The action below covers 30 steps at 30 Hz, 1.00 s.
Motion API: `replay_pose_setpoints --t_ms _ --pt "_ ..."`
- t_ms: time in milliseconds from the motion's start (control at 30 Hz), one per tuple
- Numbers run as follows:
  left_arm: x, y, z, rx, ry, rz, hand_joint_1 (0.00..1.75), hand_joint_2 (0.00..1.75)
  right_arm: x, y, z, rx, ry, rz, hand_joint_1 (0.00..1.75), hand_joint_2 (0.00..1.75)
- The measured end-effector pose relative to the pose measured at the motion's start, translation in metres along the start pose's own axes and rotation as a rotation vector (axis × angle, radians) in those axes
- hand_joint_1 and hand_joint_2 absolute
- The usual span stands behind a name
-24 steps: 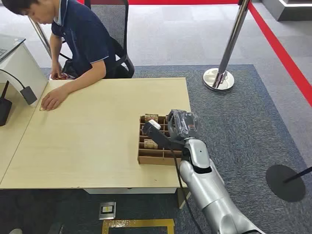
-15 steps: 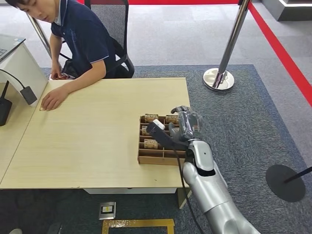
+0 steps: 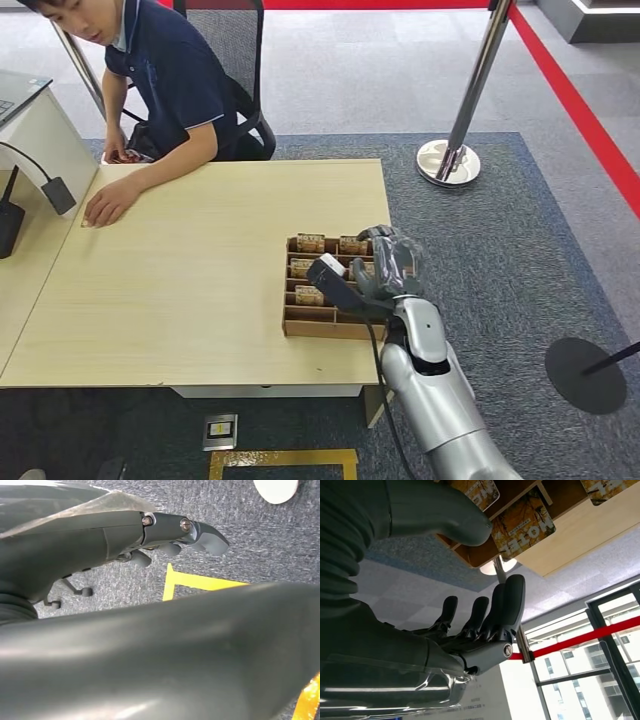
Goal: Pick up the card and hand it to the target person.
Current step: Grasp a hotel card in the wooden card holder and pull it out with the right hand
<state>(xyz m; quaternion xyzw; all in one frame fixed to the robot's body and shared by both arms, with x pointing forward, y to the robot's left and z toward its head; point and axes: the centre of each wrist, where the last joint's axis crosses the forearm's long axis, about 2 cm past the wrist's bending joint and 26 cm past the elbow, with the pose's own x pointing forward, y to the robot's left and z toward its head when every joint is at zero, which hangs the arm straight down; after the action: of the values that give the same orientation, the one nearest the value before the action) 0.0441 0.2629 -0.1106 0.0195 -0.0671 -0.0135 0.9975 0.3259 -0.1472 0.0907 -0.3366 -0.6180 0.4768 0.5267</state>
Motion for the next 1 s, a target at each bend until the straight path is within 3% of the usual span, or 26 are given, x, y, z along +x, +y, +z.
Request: replay_pose_setpoints --t_ms 400,1000 --pt "0.0 0.0 0.0 0.002 0.002 0.008 0.0 0.0 -0.001 0.01 0.0 0.046 0.014 -0.007 0.77 1.75" --pt "-0.001 0.001 0.0 0.004 -0.003 -0.015 0.0 0.0 -0.013 0.02 0.004 0.067 0.074 -0.017 0.86 1.75"
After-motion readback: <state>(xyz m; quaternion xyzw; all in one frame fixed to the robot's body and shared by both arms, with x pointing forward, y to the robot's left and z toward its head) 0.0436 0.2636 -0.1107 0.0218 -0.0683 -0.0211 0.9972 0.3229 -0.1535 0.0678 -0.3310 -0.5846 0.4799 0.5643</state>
